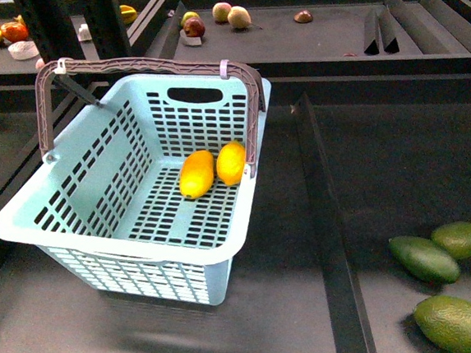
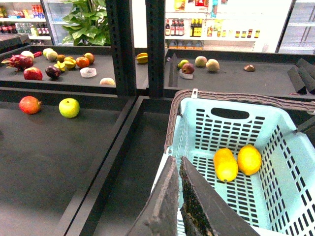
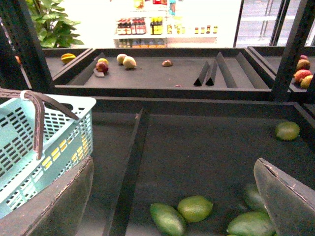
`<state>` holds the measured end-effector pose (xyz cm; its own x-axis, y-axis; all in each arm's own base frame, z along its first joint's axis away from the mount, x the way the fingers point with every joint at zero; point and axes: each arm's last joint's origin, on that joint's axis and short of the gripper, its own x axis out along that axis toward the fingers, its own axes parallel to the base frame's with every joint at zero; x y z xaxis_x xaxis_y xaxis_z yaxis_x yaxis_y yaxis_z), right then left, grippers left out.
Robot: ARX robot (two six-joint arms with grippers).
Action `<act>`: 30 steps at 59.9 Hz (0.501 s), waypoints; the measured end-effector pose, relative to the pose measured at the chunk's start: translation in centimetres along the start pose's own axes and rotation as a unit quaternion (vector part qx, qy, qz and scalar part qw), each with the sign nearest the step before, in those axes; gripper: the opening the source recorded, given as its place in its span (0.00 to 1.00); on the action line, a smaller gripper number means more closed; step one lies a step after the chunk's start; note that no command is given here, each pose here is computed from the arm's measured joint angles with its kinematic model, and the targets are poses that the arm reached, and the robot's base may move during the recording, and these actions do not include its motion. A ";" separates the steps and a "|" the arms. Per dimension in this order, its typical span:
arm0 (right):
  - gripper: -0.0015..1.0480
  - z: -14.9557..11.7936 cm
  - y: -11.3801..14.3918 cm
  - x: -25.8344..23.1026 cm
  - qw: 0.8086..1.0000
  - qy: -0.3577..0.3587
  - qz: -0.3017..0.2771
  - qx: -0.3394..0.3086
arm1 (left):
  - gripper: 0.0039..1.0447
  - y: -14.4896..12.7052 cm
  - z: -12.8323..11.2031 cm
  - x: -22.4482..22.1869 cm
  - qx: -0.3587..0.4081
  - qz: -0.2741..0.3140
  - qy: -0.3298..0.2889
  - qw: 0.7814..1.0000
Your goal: Pick lemon and mango into basket
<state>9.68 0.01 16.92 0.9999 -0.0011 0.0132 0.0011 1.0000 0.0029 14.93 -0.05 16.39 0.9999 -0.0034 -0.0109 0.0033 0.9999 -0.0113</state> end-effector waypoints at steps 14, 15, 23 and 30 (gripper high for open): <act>0.92 0.0 0.0 0.0 1.000 0.000 0.000 0.000 | 0.03 0.0 0.4 -1.4 0.000 0.000 -0.006 1.000; 0.92 0.0 0.0 0.0 1.000 0.000 0.000 0.000 | 0.03 0.0 0.4 -1.4 0.000 0.000 -0.007 1.000; 0.92 0.0 0.0 0.0 1.000 0.000 0.000 0.000 | 0.03 0.0 0.6 -2.1 0.000 0.000 -0.010 1.000; 0.92 0.0 0.0 0.0 1.000 0.000 0.000 0.000 | 0.03 0.0 0.7 -2.5 0.000 0.000 -0.012 1.000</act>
<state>9.68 0.01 16.92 0.9999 -0.0011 0.0135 0.0011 1.0000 0.0029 12.40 -0.05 17.11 0.9999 -0.0038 0.0132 0.0040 0.9999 -0.0109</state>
